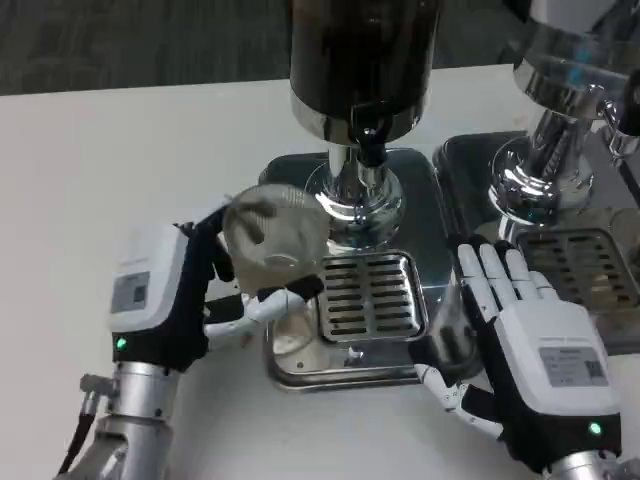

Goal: Grasp the cup under the faucet to collect the drink, then remove the cup.

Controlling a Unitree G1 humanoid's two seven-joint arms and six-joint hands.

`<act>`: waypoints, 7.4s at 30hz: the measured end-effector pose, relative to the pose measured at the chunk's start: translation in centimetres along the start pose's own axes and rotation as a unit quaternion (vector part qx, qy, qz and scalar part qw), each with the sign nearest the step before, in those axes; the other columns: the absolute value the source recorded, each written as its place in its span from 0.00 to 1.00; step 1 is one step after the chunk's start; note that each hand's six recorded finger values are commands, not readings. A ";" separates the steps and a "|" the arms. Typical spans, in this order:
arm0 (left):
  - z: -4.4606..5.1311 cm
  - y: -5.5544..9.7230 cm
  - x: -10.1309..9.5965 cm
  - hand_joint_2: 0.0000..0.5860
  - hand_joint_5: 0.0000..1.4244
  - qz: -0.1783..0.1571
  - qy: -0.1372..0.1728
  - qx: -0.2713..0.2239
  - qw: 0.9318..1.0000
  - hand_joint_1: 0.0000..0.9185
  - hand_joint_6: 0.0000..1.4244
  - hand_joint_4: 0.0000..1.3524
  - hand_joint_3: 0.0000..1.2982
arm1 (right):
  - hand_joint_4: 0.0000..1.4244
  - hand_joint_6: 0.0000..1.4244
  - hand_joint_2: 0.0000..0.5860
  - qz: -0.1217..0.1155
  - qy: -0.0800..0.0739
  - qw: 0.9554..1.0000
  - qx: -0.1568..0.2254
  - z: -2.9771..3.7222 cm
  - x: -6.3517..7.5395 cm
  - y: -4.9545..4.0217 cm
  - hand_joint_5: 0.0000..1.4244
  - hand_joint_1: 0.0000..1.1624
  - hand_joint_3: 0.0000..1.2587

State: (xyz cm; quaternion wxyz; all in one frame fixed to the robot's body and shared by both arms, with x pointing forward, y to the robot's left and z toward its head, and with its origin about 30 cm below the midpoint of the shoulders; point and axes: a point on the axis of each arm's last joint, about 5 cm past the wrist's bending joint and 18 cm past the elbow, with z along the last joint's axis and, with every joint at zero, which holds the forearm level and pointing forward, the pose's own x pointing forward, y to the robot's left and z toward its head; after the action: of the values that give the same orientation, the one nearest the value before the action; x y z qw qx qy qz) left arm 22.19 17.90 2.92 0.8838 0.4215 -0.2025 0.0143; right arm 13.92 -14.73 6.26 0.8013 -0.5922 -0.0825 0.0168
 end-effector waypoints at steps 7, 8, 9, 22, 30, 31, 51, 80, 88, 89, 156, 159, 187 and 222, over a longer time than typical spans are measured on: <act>0.60 -1.2 1.2 0.10 0.71 -0.056 -0.016 0.015 0.998 0.54 0.76 0.59 0.42 | 0.00 0.07 0.62 0.002 0.005 1.000 0.001 0.01 -0.2 0.04 0.00 0.25 0.00; 0.72 -1.4 1.6 0.09 0.72 -0.064 -0.021 0.021 0.997 0.55 0.76 0.59 0.43 | 0.00 0.07 0.62 0.002 0.005 1.000 0.001 0.03 -0.3 0.04 0.00 0.25 0.00; 0.93 -1.6 1.9 0.09 0.72 -0.072 -0.025 0.026 0.997 0.56 0.76 0.59 0.43 | 0.00 0.07 0.62 0.002 0.005 1.000 0.001 0.07 -0.3 0.03 0.00 0.25 0.00; 2.20 -2.9 3.7 0.02 0.73 -0.091 -0.002 0.031 0.995 0.45 0.76 0.58 0.38 | 0.00 0.07 0.62 -0.003 0.017 1.000 0.006 0.30 -0.7 -0.14 0.00 0.25 0.00; 1.78 -2.6 3.5 0.07 0.63 -0.115 0.004 0.029 0.993 0.14 0.68 0.41 0.22 | 0.00 0.07 0.62 -0.002 0.018 1.000 0.006 0.24 -0.8 -0.14 0.00 0.25 0.00; 1.73 -2.5 3.4 0.05 0.58 -0.115 0.003 0.028 0.993 0.11 0.62 0.36 0.19 | 0.00 0.07 0.62 -0.002 0.018 1.000 0.006 0.25 -0.7 -0.14 0.00 0.25 0.00; 1.01 -0.9 2.7 0.01 0.29 -0.068 -0.024 -0.026 0.997 0.00 0.25 0.11 0.05 | 0.00 0.07 0.59 -0.010 0.013 0.999 0.029 0.16 0.1 -0.28 0.00 0.23 0.00; 2.56 6.6 3.6 0.09 0.00 -0.026 -0.171 -0.193 0.966 0.00 0.00 0.00 0.00 | 0.00 0.07 0.57 -0.014 0.019 0.998 0.051 -0.01 0.5 0.34 0.00 0.21 0.00; 3.96 6.5 5.1 0.11 0.00 -0.076 -0.212 -0.224 0.948 0.00 0.00 0.00 0.00 | 0.00 0.07 0.58 -0.019 0.022 0.998 0.053 -0.03 0.5 0.39 0.00 0.21 0.00; 4.17 6.3 5.2 0.11 0.00 -0.081 -0.214 -0.232 0.945 0.00 0.00 0.00 0.00 | 0.00 0.07 0.58 -0.019 0.022 0.998 0.053 -0.04 0.5 0.38 0.00 0.21 0.00; 6.48 5.5 5.6 0.23 0.19 -0.124 -0.318 -0.099 0.935 0.00 0.16 0.00 0.10 | 0.00 0.07 0.35 0.051 -0.014 0.961 0.273 -1.37 4.3 -0.54 0.00 0.48 0.00; 6.47 5.5 5.7 0.24 0.19 -0.123 -0.318 -0.101 0.935 0.00 0.16 0.00 0.10 | 0.00 0.07 0.35 0.061 -0.016 0.960 0.272 -1.39 4.6 -0.52 0.00 0.48 0.00; 6.31 5.8 5.7 0.26 0.21 -0.114 -0.312 -0.099 0.938 0.00 0.17 0.00 0.12 | 0.00 0.06 0.34 0.091 -0.049 0.946 0.306 -0.70 7.3 0.63 0.00 0.49 0.00; 3.70 11.7 3.6 0.30 0.17 0.105 -0.224 -0.077 0.966 0.00 0.06 0.01 0.13 | 0.00 0.07 0.33 0.073 -0.057 0.936 0.341 -0.16 8.4 2.13 0.00 0.52 0.00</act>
State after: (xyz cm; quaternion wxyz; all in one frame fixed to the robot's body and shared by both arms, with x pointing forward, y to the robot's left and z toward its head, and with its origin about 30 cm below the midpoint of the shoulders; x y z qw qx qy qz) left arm 21.88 22.12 14.95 0.8393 0.3206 -0.4390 -0.0038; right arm 22.35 -13.20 5.12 0.9457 -0.2860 -0.0743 0.1358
